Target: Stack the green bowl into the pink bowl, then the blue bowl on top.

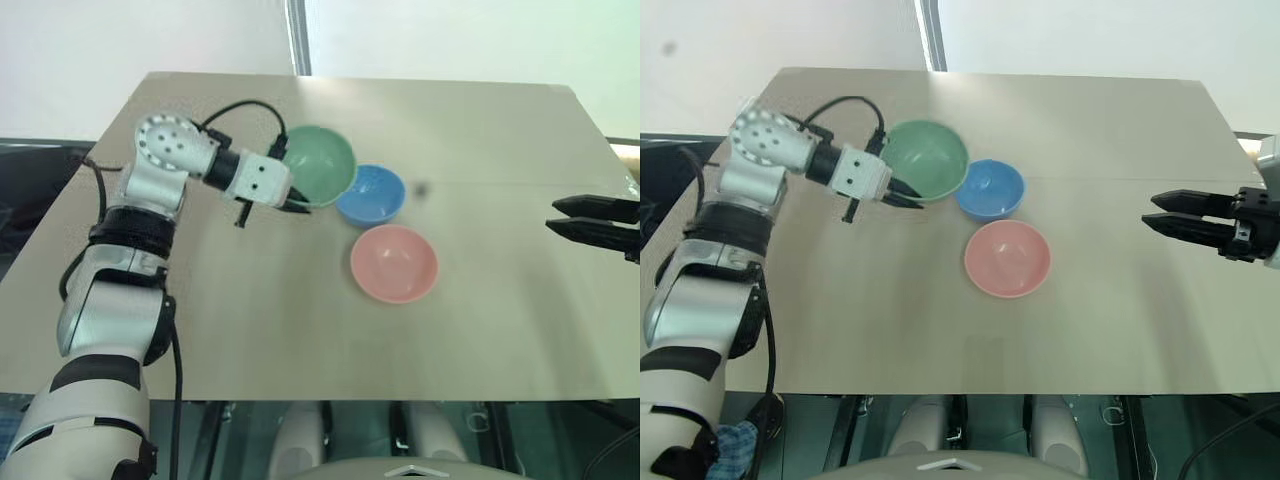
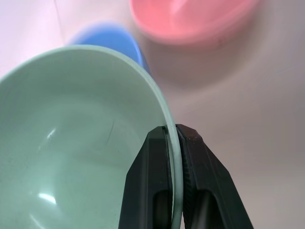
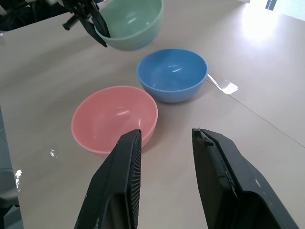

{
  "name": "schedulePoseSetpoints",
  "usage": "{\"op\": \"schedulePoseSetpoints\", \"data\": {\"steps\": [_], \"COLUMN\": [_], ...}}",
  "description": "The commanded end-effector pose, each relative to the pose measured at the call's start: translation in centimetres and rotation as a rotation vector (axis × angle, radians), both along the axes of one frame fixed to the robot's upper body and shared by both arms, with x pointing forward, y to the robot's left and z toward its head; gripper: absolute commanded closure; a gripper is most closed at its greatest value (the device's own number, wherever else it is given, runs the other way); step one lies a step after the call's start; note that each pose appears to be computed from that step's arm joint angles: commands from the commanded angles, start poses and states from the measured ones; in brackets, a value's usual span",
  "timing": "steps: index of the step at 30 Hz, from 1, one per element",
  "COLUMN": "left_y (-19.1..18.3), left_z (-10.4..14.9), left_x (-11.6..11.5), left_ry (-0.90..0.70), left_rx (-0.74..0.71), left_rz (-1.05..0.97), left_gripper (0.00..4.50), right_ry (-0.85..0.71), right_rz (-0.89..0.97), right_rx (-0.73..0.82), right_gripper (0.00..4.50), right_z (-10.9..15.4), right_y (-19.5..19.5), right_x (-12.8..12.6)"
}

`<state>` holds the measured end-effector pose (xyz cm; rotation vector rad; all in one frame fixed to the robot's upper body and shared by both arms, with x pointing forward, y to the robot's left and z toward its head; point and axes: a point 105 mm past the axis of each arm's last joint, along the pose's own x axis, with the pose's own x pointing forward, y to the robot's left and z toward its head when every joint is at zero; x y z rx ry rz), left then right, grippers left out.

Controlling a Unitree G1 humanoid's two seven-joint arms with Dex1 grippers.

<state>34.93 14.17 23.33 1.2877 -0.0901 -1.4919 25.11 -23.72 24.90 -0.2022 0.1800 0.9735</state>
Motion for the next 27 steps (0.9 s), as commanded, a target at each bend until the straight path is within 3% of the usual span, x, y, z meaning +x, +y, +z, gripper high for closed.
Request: {"op": "schedulePoseSetpoints", "data": {"steps": [1,4,10,21,27], "left_y": [-1.5,-2.6,-4.1,-7.4,-10.3], "left_z": [3.6,3.7,1.0,-0.7,-2.0], "left_x": [-2.3,-4.0,-6.4,-3.8,-4.0], "left_ry": [-0.073,-0.051,0.039,0.004,0.040], "left_rx": [-0.040,-0.041,-0.011,-0.052,-0.069], "left_rz": [-0.114,-0.196,-0.336,-0.403,-0.484], "left_gripper": [4.45,4.45,4.45,4.45,4.45], "right_ry": [-0.065,-0.065,-0.071,-0.074,-0.078], "right_rz": [-0.005,-0.006,-0.003,-0.024,-0.034], "right_rx": [-0.026,-0.025,-0.022,-0.010,-0.006], "right_gripper": [2.59,2.59,2.59,2.59,2.59], "right_z": [1.5,1.4,1.5,1.2,1.1], "right_y": [-0.2,-0.2,0.0,0.1,0.1], "right_x": [-0.5,-0.5,-0.4,-1.1,-1.2]}}
